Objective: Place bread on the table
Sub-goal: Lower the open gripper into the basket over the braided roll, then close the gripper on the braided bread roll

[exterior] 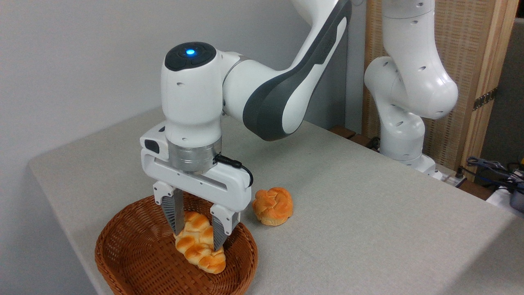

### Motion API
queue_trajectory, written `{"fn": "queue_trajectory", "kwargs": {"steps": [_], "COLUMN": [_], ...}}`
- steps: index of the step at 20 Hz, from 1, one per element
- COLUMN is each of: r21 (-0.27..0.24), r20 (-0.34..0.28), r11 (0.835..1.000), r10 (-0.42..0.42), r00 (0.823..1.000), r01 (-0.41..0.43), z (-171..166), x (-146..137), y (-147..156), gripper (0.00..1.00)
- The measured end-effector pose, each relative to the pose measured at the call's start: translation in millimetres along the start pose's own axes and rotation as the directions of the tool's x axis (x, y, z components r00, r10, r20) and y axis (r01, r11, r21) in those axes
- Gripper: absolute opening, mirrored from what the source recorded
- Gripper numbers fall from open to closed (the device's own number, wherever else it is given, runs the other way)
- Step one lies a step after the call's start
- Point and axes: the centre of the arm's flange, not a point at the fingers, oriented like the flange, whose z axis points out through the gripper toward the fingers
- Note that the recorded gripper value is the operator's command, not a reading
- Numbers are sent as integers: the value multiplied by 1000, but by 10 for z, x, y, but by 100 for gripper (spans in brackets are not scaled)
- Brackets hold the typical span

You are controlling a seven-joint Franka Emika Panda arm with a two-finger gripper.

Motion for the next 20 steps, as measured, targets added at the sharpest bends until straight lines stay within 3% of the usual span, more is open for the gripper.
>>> {"fn": "queue_trajectory", "kwargs": {"steps": [4, 7, 9, 20], "r21": [9, 8, 8, 8], "r20": [-8, -5, -5, -4], "r11": [1000, 1000, 1000, 1000], "r10": [0, 0, 2, 24], "r00": [1000, 1000, 1000, 1000], "r01": [0, 0, -2, -24], "z": [57, 76, 80, 85], "x": [23, 25, 26, 28], "y": [-12, -11, -10, -6], "gripper": [63, 25, 11, 14]}}
